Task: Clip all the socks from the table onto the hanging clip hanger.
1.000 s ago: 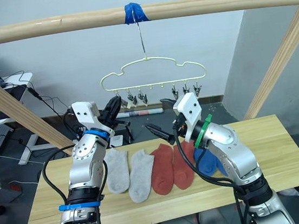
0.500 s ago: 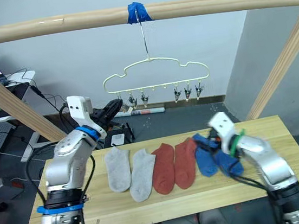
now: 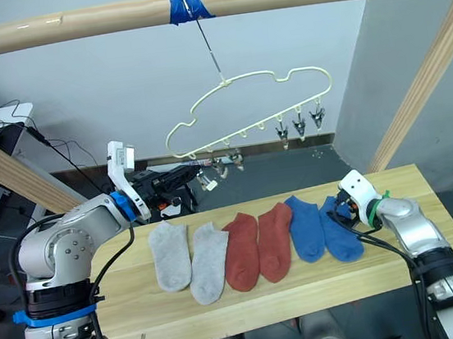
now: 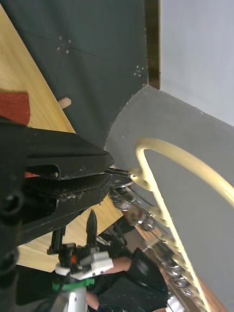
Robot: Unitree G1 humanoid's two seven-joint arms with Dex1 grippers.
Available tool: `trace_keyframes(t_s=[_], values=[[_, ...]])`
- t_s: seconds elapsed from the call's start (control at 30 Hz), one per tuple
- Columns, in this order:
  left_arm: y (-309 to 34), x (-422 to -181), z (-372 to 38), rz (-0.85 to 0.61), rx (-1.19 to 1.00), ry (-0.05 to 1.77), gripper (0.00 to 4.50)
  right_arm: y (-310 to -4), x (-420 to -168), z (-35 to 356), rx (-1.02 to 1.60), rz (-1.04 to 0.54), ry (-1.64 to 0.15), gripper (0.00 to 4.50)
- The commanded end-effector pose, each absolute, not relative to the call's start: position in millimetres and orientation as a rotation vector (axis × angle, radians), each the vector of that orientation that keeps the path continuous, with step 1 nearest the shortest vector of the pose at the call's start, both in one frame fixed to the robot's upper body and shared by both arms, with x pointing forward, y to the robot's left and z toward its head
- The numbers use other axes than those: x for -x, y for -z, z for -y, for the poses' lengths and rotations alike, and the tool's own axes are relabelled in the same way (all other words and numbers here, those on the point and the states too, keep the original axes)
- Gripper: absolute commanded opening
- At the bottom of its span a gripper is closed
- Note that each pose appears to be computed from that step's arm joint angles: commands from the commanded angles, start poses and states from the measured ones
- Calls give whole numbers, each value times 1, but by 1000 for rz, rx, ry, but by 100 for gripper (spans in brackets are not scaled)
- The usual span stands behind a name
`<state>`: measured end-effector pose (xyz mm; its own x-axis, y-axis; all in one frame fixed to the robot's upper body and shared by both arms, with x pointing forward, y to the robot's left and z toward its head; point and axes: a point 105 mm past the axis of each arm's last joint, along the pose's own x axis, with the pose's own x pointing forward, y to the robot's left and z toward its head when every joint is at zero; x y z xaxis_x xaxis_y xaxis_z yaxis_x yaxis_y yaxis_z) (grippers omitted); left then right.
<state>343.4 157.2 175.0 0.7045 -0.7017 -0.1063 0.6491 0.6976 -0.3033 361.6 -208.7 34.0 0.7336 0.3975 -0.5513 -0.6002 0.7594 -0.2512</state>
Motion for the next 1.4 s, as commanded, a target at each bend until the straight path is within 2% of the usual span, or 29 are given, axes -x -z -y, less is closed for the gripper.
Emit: trace_keyframes(t_s=[0.03, 0.1, 0.2, 0.43, 0.57, 0.8, 0.93, 1.0, 1.1, 1.17, 1.27, 1.4], values=[[-164, -335, -161, -270, 231, 752, 1, -25, -366, 215, 511, -523, -591, 450], [-164, -334, -160, -269, 234, 753, 1, -19, -368, 219, 516, -541, -584, 450], [-165, -333, -158, -257, 219, 757, 0, -15, -370, 219, 513, -544, -588, 392], [-165, -334, -160, -255, 205, 742, 0, -11, -369, 216, 500, -542, -611, 134], [-165, -334, -157, -253, 213, 747, 0, -12, -364, 219, 493, -532, -621, 4], [-166, -333, -153, -254, 247, 762, 0, -33, -355, 222, 489, -464, -637, 4], [-173, -333, -154, -287, 400, 780, 0, -85, -323, 200, 539, -401, -832, 4], [-175, -333, -154, -324, 474, 783, 0, -118, -300, 167, 473, -365, -986, 4], [-179, -334, -152, -352, 541, 790, 0, -134, -279, 134, 392, -358, -1116, 4], [-180, -336, -153, -362, 561, 774, 0, -134, -277, 126, 393, -360, -1123, 4], [-185, -337, -147, -368, 569, 784, 0, -140, -285, 69, 271, -279, -1165, 4], [-190, -335, -144, -355, 562, 802, 0, -135, -296, 37, 251, -265, -1152, 4]])
